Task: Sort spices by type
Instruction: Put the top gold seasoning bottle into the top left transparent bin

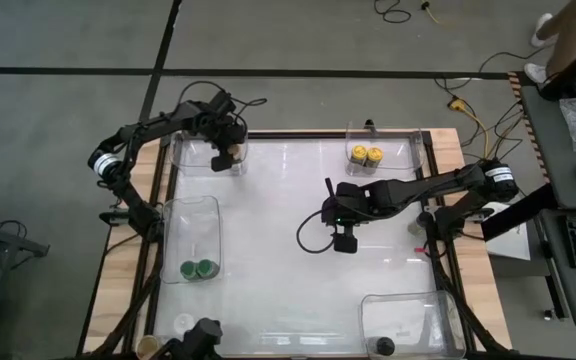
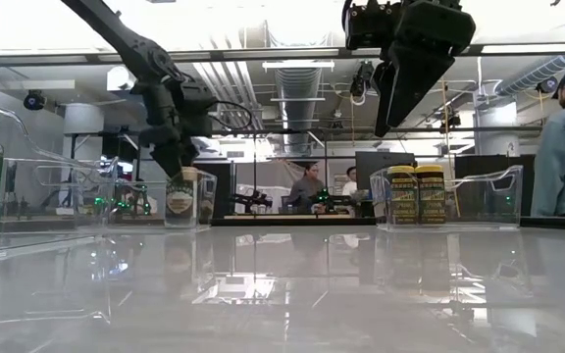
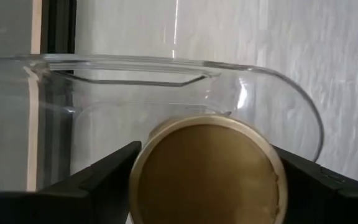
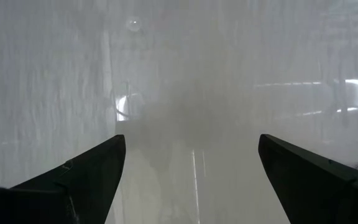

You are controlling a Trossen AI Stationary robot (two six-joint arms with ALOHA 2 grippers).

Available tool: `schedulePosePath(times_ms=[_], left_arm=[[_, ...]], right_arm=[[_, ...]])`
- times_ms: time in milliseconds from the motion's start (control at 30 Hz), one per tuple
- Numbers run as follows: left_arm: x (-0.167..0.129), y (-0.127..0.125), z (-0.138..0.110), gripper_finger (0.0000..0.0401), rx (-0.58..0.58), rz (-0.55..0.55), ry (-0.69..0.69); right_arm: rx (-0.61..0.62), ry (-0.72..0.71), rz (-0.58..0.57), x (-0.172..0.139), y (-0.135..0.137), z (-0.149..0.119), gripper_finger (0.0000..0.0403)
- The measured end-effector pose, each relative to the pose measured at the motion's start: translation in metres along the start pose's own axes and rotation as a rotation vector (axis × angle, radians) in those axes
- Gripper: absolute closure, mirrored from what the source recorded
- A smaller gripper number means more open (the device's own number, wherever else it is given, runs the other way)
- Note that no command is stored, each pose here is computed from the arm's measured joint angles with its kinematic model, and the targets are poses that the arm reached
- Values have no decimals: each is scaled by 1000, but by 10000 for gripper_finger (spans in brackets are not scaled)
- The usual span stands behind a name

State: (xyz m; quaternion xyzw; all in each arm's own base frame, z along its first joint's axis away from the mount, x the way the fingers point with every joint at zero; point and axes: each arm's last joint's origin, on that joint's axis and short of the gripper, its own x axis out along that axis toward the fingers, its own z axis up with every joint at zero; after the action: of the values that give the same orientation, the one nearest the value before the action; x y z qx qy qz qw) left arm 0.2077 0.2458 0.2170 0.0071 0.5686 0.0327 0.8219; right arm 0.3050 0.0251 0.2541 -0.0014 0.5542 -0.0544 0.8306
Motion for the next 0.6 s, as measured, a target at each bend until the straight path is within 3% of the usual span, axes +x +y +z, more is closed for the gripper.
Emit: schedulePosePath(times_ms=[367,600], left_arm=[[-1,0,1,127,-12,17,10],[-2,-2,0,108,-23,8,17]], right_arm=[[0,1,1,0,0,0,44],[1,1,0,0,0,0,44]])
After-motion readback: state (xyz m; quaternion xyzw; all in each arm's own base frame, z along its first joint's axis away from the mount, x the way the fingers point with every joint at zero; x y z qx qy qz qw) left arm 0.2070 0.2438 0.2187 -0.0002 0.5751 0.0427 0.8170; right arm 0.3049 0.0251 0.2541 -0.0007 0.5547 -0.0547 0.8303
